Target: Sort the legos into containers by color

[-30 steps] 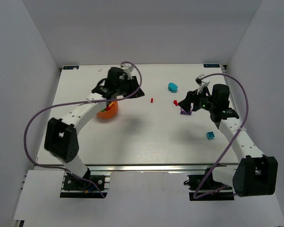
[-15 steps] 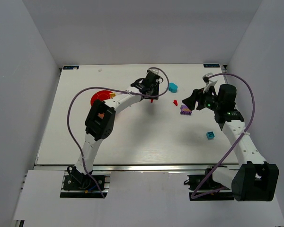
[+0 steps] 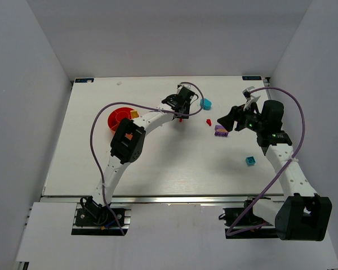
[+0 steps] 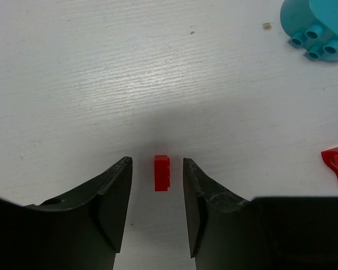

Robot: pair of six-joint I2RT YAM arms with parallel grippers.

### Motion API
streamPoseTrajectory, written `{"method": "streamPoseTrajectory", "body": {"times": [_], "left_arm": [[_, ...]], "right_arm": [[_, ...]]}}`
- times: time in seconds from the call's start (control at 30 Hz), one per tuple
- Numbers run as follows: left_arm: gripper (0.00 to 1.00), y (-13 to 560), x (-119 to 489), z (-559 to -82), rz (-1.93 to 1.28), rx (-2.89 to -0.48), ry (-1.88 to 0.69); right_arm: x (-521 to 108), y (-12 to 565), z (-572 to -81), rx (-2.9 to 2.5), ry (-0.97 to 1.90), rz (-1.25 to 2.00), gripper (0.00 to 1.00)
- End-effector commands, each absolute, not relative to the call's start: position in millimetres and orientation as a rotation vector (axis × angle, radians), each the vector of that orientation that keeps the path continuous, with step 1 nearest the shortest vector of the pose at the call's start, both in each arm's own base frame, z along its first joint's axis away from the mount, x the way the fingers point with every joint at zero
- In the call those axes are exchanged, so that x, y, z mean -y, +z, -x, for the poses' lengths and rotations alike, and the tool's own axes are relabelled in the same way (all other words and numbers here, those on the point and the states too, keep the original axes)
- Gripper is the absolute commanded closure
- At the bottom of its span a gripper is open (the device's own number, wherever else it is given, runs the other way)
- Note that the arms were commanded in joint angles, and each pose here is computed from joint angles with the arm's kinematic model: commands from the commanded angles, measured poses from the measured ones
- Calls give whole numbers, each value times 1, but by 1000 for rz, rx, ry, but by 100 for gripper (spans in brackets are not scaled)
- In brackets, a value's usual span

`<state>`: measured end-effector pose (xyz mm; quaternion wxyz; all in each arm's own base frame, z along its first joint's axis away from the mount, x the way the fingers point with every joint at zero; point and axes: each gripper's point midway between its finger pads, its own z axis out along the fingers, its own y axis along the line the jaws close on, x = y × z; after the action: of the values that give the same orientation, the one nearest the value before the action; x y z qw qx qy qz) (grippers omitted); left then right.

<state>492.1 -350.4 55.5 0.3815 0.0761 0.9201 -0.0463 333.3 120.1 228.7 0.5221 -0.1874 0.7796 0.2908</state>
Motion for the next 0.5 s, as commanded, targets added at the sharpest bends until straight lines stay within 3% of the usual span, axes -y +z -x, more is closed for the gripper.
{"method": "streamPoseTrajectory", "body": {"times": [0.0,0.47], "left_arm": [[49,73,352,-498,-183,-2310,-102],[60,49,351,-493,-198,-2355,-92]], "right_arm": [[-121,247,-331,-1808,708,462,33],[-122,247,-330,-1809,719,462,33]]}}
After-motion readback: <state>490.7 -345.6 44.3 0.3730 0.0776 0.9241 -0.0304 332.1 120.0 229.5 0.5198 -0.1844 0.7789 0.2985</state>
